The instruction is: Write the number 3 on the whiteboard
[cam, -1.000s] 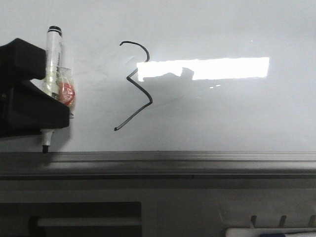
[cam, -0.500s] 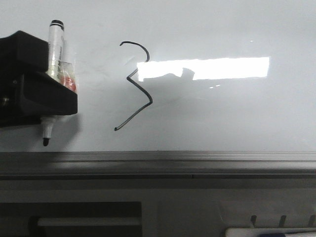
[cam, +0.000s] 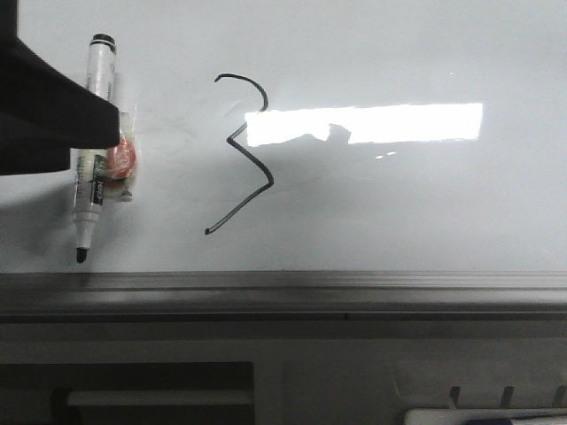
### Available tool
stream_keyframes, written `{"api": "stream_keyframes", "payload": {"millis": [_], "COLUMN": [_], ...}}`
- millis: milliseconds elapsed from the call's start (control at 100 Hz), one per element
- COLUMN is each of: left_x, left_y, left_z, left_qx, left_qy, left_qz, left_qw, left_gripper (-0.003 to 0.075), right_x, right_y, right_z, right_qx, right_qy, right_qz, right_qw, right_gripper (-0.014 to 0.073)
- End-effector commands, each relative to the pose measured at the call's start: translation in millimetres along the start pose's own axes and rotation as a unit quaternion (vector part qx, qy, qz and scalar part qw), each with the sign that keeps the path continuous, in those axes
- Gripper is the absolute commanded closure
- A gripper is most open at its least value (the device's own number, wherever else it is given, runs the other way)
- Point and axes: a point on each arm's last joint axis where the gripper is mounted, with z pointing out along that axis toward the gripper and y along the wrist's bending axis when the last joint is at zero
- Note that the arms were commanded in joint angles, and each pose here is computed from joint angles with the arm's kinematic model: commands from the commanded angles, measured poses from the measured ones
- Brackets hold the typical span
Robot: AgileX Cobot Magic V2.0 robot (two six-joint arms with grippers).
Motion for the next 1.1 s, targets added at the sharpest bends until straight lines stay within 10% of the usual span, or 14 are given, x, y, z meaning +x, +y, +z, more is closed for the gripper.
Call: {"api": "stream_keyframes", "payload": {"millis": [0, 230, 380, 660, 1090], "left_x": [-15, -26, -34, -32, -23], "left_y": [-6, -12, -16, -18, -11], "left_z": [-11, -40, -64, -97, -121], "left_qx": [0.019, 0.057, 0.082, 0.099, 0.094], "left_qy": [-0.048, -0.086, -0.138, -0.164, -0.154], "left_qz": [0.023, 0.023, 0.064, 0.213, 0.271], "left_qw": [0.998, 0.994, 0.985, 0.958, 0.946], "left_gripper": [0.0405, 0.0473, 0.0739, 0.0741, 0.0741], "right_x": [-17, -18, -10, 50, 170], "right_y": [-5, -5, -2, 13, 43], "right_z": [-16, -38, -59, -104, -113], "right_qx": [0.019, 0.022, 0.031, 0.079, 0.096], "right_qy": [-0.060, -0.077, -0.108, -0.255, -0.290], "right_qz": [0.004, 0.006, 0.006, 0.007, -0.010], "right_qw": [0.998, 0.997, 0.994, 0.964, 0.952], "right_gripper": [0.0099, 0.0657, 0.0652, 0.0652, 0.0652]}}
